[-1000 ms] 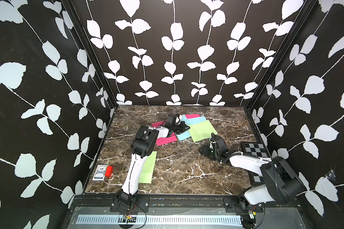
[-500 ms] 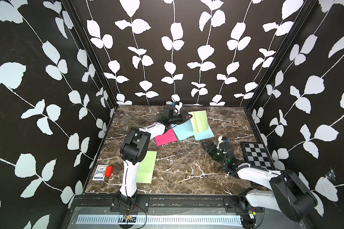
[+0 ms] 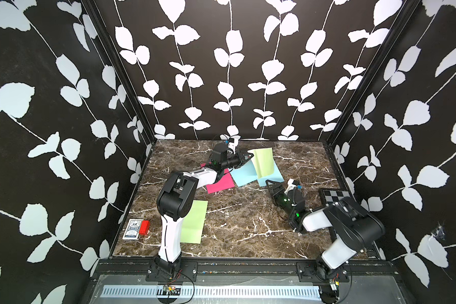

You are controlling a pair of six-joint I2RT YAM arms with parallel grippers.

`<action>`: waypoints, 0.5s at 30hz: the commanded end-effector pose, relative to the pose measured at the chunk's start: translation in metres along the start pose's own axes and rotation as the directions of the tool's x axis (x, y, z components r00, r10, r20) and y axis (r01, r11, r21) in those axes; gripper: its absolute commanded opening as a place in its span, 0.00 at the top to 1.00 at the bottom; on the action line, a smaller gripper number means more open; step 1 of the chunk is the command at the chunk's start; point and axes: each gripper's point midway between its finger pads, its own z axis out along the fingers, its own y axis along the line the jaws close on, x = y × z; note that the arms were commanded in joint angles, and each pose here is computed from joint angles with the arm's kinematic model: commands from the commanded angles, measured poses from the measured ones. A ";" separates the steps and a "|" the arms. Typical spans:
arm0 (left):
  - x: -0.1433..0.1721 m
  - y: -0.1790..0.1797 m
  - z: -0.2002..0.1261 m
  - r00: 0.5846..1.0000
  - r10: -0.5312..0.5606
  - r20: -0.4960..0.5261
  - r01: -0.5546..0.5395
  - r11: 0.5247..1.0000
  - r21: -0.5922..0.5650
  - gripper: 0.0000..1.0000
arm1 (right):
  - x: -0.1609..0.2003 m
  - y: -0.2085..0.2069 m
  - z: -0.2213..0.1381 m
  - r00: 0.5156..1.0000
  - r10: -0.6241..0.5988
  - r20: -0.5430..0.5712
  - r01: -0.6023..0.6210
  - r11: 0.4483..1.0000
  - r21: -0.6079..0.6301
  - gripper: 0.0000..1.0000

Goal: Sort the scattered colored papers by color
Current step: Pick up the colored paper from the center of the board.

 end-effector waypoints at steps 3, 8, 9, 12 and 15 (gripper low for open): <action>-0.025 -0.054 -0.022 0.994 0.027 0.107 -0.043 0.988 0.151 1.00 | -0.009 0.061 0.014 0.981 0.193 -0.011 -0.190 0.955 -0.229 0.23; -0.018 -0.049 -0.029 0.993 -0.005 0.120 -0.016 0.986 0.169 1.00 | -0.013 0.079 0.023 0.979 0.202 -0.008 -0.197 0.942 -0.272 0.23; -0.018 -0.048 -0.030 0.992 -0.006 0.125 -0.016 0.985 0.172 1.00 | -0.014 0.082 0.025 0.978 0.209 -0.012 -0.204 0.938 -0.281 0.23; -0.019 -0.047 -0.032 0.990 -0.007 0.143 -0.020 0.982 0.186 1.00 | -0.011 0.096 0.034 0.971 0.238 -0.035 -0.237 0.921 -0.308 0.22; -0.024 -0.049 -0.035 0.986 -0.013 0.168 -0.024 0.976 0.215 1.00 | -0.005 0.104 0.041 0.962 0.266 -0.060 -0.271 0.907 -0.321 0.22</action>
